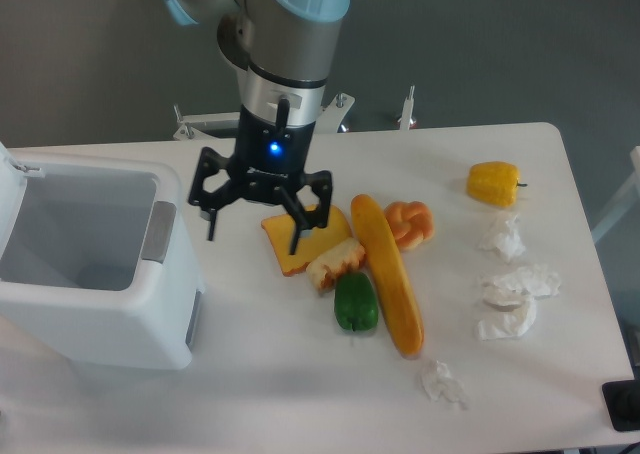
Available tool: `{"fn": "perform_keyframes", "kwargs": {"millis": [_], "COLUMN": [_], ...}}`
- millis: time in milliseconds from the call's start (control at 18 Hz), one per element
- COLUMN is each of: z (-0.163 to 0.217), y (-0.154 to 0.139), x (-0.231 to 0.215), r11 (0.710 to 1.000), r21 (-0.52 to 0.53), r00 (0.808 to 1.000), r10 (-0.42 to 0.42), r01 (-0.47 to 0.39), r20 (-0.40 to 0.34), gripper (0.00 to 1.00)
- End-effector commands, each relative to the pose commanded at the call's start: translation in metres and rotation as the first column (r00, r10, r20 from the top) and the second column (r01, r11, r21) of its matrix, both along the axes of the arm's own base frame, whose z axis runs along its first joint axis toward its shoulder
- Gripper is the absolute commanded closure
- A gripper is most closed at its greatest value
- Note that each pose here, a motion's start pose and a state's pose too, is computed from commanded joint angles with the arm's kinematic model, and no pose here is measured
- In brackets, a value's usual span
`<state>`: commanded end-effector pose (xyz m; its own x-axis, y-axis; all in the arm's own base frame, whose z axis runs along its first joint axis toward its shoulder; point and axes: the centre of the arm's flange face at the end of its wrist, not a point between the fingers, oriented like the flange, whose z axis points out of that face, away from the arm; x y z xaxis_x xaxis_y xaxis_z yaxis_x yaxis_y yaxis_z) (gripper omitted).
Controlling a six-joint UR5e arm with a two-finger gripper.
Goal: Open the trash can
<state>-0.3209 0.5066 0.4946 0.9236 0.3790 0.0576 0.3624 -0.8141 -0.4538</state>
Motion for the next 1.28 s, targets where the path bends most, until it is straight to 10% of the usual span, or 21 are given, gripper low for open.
{"fn": "perform_keyframes", "kwargs": {"millis": [611,1278], "z": [-0.012,-0.010], "y": [-0.019,-0.023], "x": [-0.024,-0.025], "r11": [0.958,0.950], "r21": [-0.284,-0.311], "r00": [0.965,0.958], "r10": [-0.102,-0.105], "r01": [0.030,0.017], "r20": [-0.243,-0.267], "gripper": [0.00,0.00]}}
